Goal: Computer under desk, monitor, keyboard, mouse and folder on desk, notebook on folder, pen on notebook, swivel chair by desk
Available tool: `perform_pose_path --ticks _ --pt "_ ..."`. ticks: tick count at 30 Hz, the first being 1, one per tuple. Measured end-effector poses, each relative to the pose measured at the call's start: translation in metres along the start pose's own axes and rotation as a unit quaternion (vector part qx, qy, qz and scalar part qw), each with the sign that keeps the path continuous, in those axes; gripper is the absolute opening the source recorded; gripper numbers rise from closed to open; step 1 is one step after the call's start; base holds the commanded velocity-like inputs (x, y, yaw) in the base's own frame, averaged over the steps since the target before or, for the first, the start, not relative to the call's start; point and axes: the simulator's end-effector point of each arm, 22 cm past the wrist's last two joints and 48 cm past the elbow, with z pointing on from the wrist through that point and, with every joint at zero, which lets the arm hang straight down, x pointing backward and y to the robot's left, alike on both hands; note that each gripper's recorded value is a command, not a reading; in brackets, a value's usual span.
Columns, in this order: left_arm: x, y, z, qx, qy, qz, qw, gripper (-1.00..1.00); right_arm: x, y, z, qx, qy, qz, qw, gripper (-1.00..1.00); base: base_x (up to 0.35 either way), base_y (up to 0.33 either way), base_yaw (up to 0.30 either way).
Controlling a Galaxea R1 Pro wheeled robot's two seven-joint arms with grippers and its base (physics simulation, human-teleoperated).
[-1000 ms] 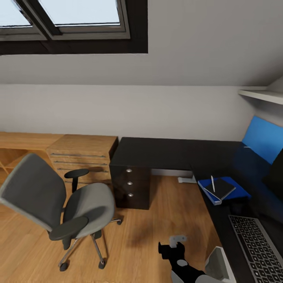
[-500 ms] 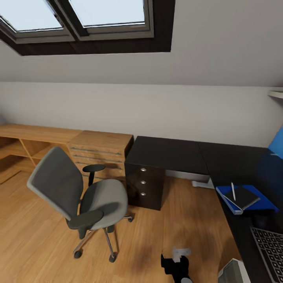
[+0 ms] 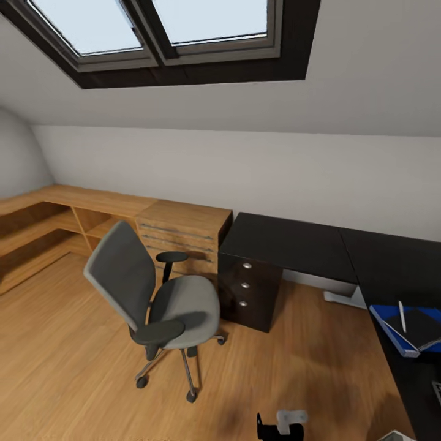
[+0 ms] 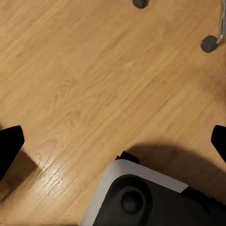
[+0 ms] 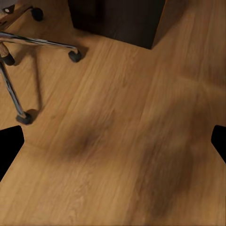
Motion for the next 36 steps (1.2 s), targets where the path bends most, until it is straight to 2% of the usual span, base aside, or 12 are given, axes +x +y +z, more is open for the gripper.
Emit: perform_pose_path --ticks 8,15,18,29,36 --pt "0.001 -0.001 0.0 0.002 0.001 0.001 1.0 1.0 0.015 -0.036 -0.013 0.02 -0.024 -0.005 0.9995 1.0 0.0 0.0 0.28" --pt "0.001 -0.001 0.0 0.002 0.0 0.002 1.0 1.0 0.039 -0.054 -0.032 0.029 -0.032 -0.008 0.999 1.0 0.0 0.0 0.281" --pt "0.001 -0.002 0.0 0.003 0.0 0.003 1.0 1.0 0.039 -0.063 -0.037 0.034 -0.047 -0.009 0.9983 1.0 0.0 0.0 0.276" --pt "0.001 -0.001 0.0 0.002 0.0 0.002 1.0 1.0 0.052 -0.071 -0.048 0.039 -0.049 -0.009 0.998 1.0 0.0 0.0 0.233" --pt "0.001 -0.001 0.0 0.002 0.0 0.002 1.0 1.0 0.055 -0.069 -0.049 0.039 -0.045 -0.006 0.9982 1.0 0.0 0.0 0.07"
